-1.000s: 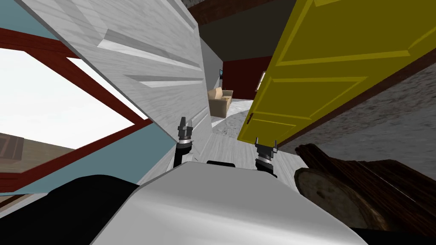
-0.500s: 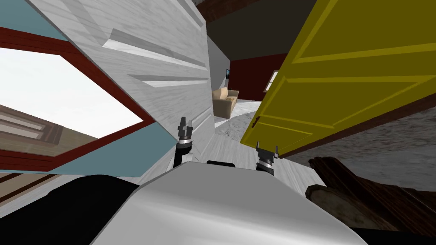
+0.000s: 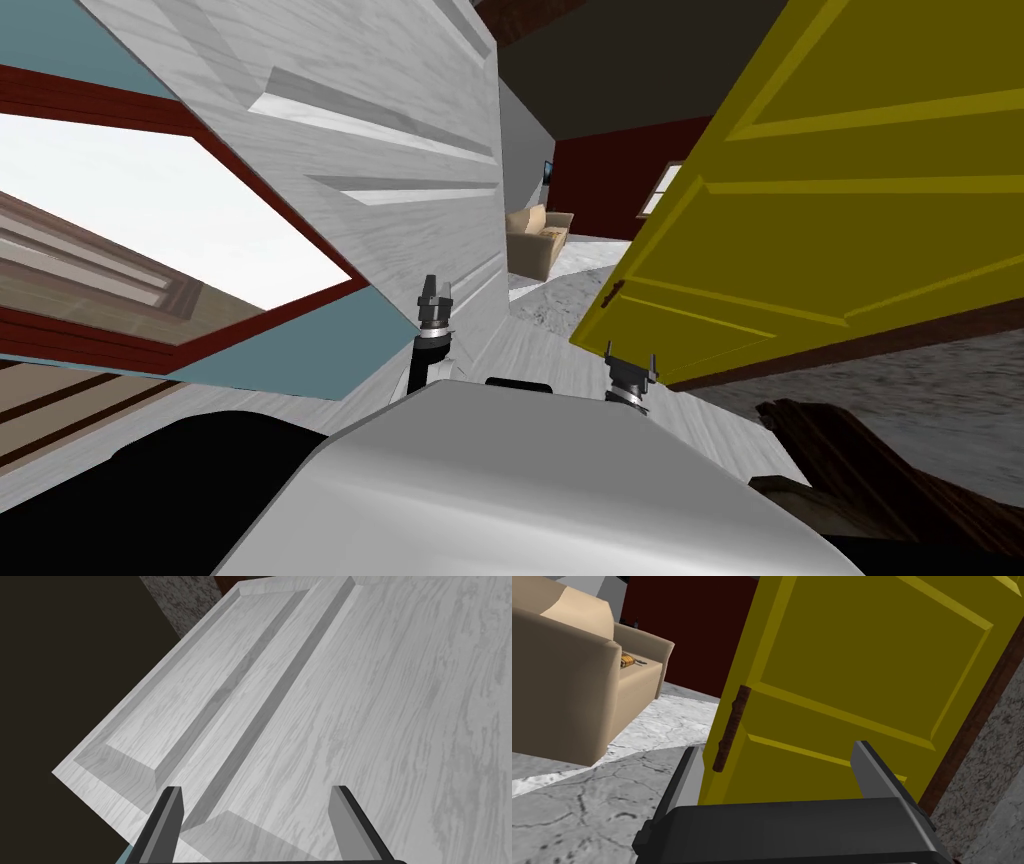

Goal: Pull the door open

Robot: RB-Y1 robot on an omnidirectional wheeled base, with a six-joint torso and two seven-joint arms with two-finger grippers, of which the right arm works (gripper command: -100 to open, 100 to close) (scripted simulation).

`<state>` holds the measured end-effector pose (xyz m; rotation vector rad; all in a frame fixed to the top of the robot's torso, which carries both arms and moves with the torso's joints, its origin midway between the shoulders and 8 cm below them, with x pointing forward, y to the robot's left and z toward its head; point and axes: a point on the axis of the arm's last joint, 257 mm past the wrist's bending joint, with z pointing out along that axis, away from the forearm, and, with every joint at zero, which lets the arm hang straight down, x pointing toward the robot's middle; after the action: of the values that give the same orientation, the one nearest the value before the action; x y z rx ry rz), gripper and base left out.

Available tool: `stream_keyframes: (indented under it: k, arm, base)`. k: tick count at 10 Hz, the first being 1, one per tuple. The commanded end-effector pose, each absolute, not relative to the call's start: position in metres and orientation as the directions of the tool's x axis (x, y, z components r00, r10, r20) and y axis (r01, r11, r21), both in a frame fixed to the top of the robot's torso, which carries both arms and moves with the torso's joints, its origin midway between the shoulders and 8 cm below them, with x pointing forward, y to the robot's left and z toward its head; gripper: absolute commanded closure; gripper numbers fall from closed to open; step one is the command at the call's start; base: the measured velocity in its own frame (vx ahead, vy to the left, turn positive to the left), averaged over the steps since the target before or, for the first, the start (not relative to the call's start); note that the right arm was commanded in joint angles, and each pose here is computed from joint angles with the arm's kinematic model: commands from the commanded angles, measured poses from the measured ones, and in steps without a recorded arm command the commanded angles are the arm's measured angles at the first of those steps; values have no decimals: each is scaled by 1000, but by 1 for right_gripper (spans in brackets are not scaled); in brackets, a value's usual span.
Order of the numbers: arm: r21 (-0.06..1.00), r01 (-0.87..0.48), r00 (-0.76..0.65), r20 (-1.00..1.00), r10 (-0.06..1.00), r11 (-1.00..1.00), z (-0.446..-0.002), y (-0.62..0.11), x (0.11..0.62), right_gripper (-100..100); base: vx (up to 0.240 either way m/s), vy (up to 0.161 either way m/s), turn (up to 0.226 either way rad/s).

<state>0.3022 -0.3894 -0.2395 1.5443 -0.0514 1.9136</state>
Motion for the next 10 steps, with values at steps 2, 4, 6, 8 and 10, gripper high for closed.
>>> stream_keyframes:
  k: [2, 4, 6, 8, 10]
  arm:
    - [320, -527, -62, 910, 411, -787, -258, -402, 288, -100]
    - [285, -540, -49, 929, 367, -792, -273, -412, 276, -100]
    - [252, -555, -37, 945, 326, -793, -288, -422, 264, -100]
    - [220, -572, -26, 958, 286, -790, -301, -432, 250, -100]
    - [191, -590, -17, 968, 249, -784, -314, -442, 236, -100]
  base:
    - [64, -35, 210]
    - [88, -74, 203]
    - [80, -61, 161]
    - [80, -64, 209]
    - [75, -75, 175]
